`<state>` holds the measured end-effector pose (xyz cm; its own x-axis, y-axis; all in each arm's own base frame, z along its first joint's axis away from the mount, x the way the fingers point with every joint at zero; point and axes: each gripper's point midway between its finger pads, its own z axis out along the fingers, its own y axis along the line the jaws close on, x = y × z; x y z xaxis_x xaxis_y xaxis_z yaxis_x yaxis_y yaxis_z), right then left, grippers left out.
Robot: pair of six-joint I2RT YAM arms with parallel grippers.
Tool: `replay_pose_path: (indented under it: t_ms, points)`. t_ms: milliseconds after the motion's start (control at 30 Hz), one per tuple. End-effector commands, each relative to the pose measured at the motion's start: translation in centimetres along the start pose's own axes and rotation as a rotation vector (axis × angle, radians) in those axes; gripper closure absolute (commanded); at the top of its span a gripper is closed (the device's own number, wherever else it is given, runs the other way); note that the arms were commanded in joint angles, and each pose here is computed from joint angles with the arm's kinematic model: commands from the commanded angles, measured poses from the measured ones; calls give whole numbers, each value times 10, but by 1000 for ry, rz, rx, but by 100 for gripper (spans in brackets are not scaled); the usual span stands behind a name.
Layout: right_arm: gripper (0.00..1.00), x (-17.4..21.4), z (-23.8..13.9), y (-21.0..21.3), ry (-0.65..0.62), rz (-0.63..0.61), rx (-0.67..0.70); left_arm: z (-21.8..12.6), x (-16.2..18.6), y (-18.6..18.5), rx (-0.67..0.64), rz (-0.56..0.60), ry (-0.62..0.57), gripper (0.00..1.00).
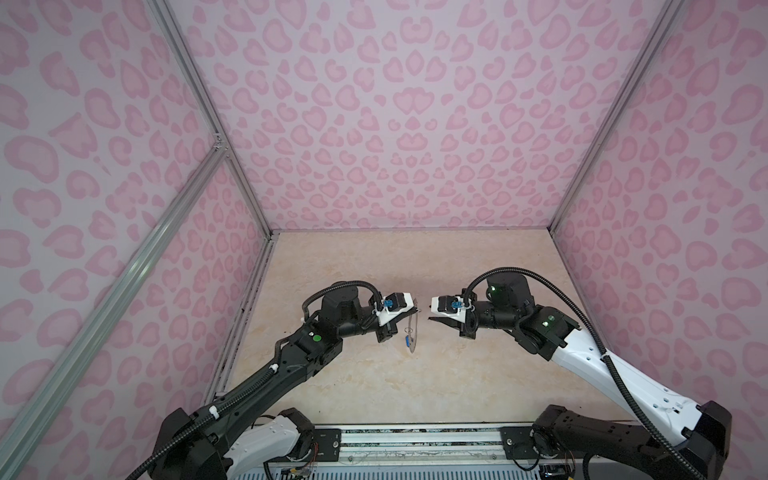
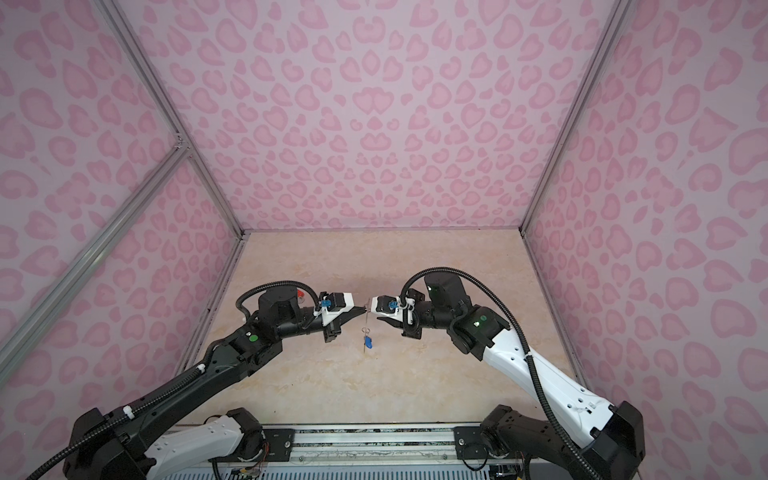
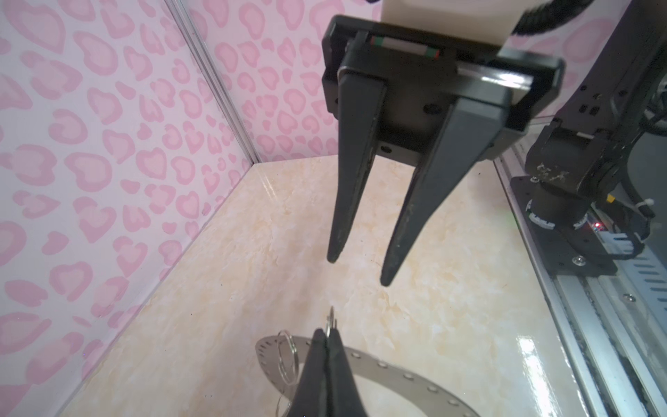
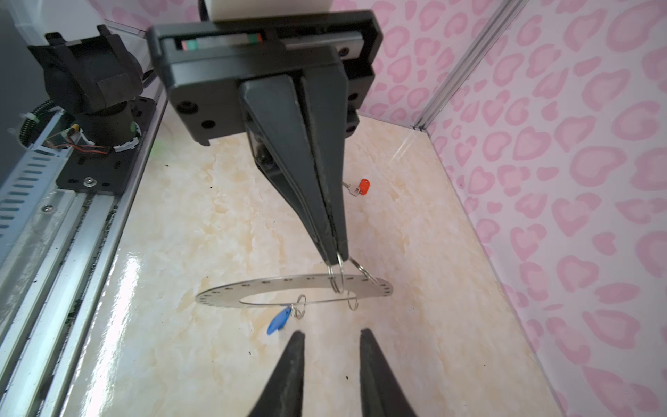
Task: Put the keys on the keyring
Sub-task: 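Open the right gripper and regrip the split ring beside the left gripper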
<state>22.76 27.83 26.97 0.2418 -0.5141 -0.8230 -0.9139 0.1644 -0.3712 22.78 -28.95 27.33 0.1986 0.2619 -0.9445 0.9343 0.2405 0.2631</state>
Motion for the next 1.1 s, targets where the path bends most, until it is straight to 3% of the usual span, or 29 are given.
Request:
replay_pose_path:
  t_ms: [0,400,1067]
  points:
    - [73,-6,1,-8,-37,0,47,-6,-41,-2,42,39,-185,97]
    - [76,-33,-5,-2,-252,96,63,-9,-56,-1,55,32,-301,97]
    - [81,-51,-11,2,-354,153,-49,-9,-56,-9,98,32,-310,97]
